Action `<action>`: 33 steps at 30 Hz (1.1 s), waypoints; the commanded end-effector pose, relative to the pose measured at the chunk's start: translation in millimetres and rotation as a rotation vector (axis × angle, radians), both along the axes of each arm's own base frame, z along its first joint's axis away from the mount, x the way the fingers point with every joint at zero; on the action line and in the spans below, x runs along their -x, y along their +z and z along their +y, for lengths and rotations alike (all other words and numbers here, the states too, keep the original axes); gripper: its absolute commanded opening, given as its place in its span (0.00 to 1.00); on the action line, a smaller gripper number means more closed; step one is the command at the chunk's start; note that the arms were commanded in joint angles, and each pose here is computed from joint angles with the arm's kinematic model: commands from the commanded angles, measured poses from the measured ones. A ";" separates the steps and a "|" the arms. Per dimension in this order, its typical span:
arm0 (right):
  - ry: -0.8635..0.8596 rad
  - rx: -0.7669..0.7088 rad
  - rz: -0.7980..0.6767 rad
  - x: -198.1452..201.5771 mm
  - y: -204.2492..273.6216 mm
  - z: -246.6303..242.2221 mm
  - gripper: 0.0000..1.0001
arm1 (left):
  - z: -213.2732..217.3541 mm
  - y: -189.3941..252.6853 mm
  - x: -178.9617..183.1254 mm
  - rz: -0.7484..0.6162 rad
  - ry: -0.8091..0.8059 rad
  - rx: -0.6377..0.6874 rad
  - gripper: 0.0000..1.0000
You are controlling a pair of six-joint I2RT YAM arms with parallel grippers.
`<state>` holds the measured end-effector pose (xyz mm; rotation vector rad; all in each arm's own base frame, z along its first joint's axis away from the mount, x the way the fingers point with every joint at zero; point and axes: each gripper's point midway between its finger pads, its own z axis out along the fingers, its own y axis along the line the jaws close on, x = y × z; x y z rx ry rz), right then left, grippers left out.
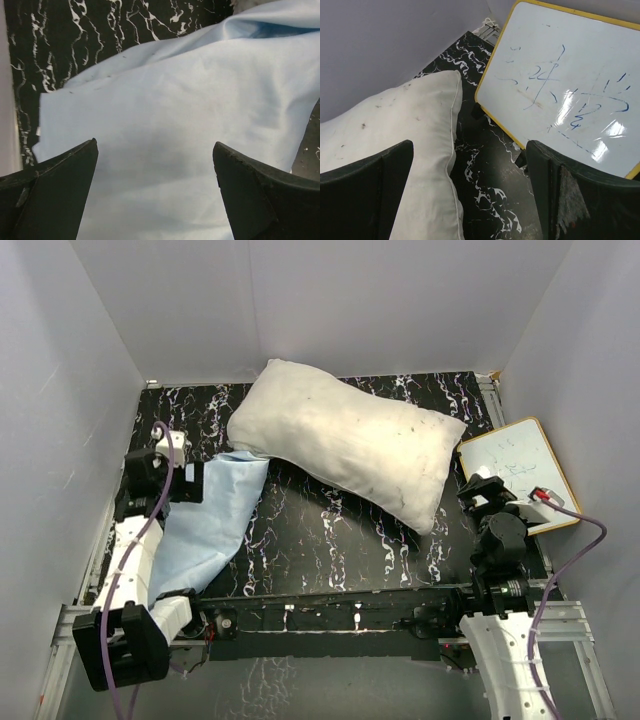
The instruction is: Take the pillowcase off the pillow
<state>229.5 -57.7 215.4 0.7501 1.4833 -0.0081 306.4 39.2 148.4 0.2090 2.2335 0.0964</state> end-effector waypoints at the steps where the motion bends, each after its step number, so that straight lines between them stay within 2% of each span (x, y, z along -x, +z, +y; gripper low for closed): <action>1: 0.012 0.048 -0.090 -20.4 15.9 0.7 0.98 | -16.5 -3.0 -17.2 -0.198 0.019 0.142 0.97; 2: 0.021 0.056 -0.039 -26.4 -6.4 2.1 0.98 | -19.0 -11.6 -19.6 -0.211 0.016 0.162 0.97; 6: 0.056 0.117 -0.011 -46.4 -29.0 5.9 0.98 | -28.4 -47.0 -29.9 -0.257 0.000 0.232 0.97; 14: 0.072 0.289 0.064 -68.0 -84.8 1.2 0.98 | -36.3 -87.0 -65.8 -0.341 -0.033 0.314 0.97; 20: 0.125 0.338 0.001 -90.8 -92.0 10.8 0.98 | -44.2 -106.8 -69.2 -0.344 -0.081 0.329 0.97; 23: 0.215 0.368 -0.006 -103.9 -100.0 25.9 0.98 | -51.7 -106.7 -62.9 -0.368 -0.113 0.303 0.97; 25: 0.349 0.436 -0.026 -106.2 -104.3 47.9 0.98 | -51.5 -110.9 -54.3 -0.393 -0.105 0.284 0.97; 26: 0.408 0.473 -0.044 -105.6 -104.5 58.0 0.98 | -52.6 -101.9 -56.2 -0.453 -0.112 0.290 0.97; 28: 0.434 0.497 -0.078 -107.5 -99.1 64.4 0.98 | -51.1 -105.9 -61.0 -0.403 -0.109 0.265 0.97; 29: 0.427 0.483 -0.056 -112.0 -102.1 62.8 0.98 | -52.1 -112.8 -61.7 -0.370 -0.103 0.263 0.97; 31: 0.417 0.434 0.077 -128.1 -125.8 57.0 0.98 | -53.5 -107.2 -63.0 -0.408 -0.103 0.270 0.97; 33: 0.381 0.409 0.124 -144.9 -129.7 49.4 0.98 | -53.5 -111.1 -59.8 -0.381 -0.105 0.263 0.97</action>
